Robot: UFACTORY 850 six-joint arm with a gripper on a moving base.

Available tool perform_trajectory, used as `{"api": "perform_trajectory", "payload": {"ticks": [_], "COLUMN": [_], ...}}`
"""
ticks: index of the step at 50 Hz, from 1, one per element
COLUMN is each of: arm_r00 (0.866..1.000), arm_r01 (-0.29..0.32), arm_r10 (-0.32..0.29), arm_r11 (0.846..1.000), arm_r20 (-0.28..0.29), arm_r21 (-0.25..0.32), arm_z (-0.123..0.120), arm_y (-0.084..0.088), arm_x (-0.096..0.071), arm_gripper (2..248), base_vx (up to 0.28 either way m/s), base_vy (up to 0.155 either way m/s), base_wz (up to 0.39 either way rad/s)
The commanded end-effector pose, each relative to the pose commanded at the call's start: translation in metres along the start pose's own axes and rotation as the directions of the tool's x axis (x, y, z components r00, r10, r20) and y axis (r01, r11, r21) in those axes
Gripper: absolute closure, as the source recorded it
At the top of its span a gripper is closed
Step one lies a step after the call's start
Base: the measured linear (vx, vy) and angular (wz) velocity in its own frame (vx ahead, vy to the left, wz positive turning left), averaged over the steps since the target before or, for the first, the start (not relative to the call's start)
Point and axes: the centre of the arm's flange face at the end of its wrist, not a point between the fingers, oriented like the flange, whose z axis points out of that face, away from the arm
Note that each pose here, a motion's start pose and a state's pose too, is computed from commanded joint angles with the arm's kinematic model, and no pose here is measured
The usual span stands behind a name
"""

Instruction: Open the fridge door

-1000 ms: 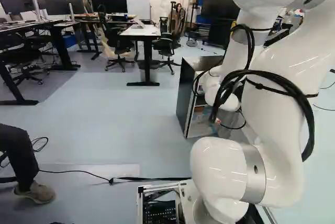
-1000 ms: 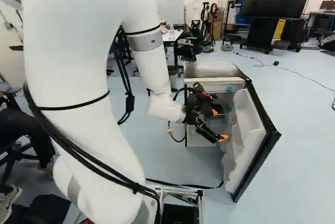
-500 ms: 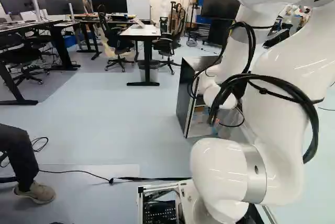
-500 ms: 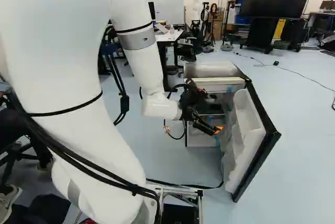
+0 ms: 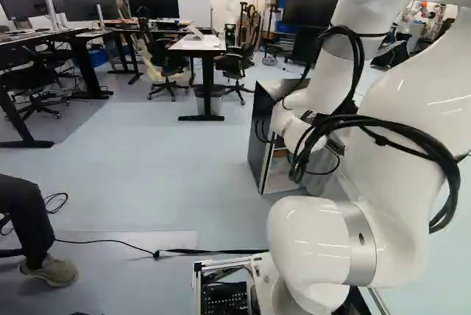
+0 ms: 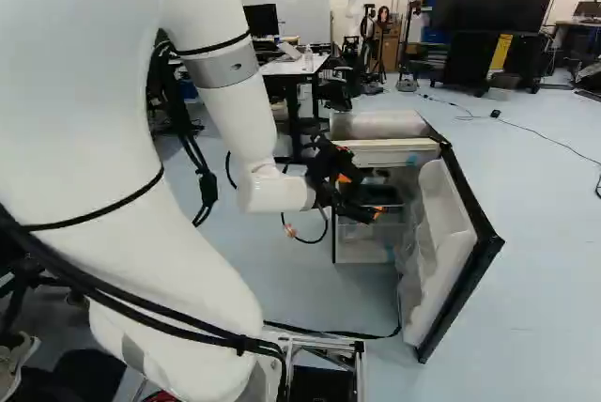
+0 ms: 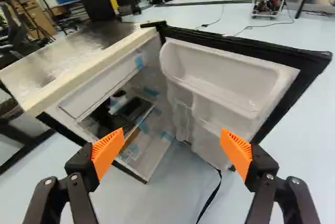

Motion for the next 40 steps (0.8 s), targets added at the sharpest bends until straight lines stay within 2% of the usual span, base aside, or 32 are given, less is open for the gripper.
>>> {"api": "perform_trajectory", "payload": {"ticks": [9, 17, 27, 40], "arm_r00": [0.998, 0.993, 0.984, 0.967], "arm_r01": [0.058, 0.114, 0.179, 0.251], "arm_r10": [-0.058, -0.114, -0.176, -0.244], "arm_r11": [0.993, 0.972, 0.932, 0.867], "arm_r20": [-0.005, -0.016, -0.038, -0.073], "arm_r21": [0.107, 0.206, 0.315, 0.43], "arm_z": [-0.014, -0.027, -0.043, -0.062], "arm_y": [-0.01, -0.019, -0.029, -0.038], "arm_x": [-0.001, -0.003, -0.006, -0.011], "arm_gripper": [3, 3, 3, 3], "base_vx": [0.0, 0.0, 0.0, 0.0], "base_vy": [0.0, 0.0, 0.0, 0.0], "base_wz": [0.0, 0.0, 0.0, 0.0]}}
